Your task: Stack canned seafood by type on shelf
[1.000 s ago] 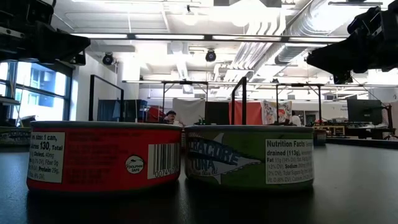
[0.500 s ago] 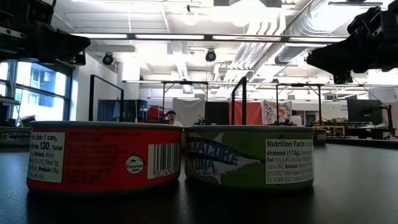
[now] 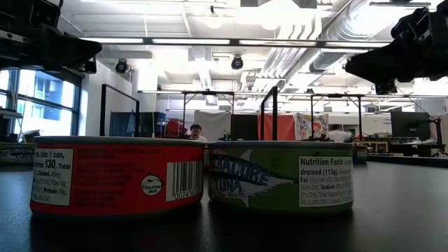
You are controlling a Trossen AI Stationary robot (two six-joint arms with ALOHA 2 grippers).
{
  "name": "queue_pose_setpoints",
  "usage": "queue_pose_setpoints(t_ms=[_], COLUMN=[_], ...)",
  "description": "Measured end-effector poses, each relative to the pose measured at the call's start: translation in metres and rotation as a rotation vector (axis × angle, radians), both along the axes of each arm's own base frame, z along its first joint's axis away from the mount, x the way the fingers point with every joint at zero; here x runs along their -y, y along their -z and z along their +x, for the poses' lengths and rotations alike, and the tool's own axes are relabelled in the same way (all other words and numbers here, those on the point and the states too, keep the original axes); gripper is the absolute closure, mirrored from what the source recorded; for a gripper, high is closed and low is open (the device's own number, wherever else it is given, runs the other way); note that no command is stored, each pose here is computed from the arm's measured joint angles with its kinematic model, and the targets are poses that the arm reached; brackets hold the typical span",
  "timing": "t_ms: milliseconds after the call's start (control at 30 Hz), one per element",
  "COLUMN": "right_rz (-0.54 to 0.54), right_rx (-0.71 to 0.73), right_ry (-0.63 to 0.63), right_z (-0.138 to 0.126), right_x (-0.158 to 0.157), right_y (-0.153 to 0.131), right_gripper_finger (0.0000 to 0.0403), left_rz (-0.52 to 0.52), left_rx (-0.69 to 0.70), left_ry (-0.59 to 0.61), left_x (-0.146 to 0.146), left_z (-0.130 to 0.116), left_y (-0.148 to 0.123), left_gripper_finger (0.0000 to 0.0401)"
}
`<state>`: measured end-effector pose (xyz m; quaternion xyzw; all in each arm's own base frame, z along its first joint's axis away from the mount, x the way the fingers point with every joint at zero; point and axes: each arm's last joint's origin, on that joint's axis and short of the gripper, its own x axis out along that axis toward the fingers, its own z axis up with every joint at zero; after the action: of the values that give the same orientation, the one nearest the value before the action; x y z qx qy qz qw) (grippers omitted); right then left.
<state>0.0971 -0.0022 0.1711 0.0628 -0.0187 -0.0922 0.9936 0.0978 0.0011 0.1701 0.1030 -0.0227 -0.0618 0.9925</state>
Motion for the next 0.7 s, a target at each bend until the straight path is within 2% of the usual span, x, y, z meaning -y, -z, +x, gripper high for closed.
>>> queue_pose_setpoints(t_ms=[567,700], right_rz=[0.000,-0.063], right_rx=[0.001,0.007], right_ry=[0.000,0.062], right_z=[0.0000,-0.0004], right_x=[0.0000,0.0018], right_y=[-0.0001,-0.0020], right_gripper_finger=[0.0266,0.0266], left_rz=[0.000,0.000], left_rx=[0.000,0.000], left_ry=[0.000,0.001], left_x=[0.0000,0.0000], left_z=[0.0000,0.0000], left_y=[0.0000,0.0000], left_gripper_finger=[0.0401,0.0401])
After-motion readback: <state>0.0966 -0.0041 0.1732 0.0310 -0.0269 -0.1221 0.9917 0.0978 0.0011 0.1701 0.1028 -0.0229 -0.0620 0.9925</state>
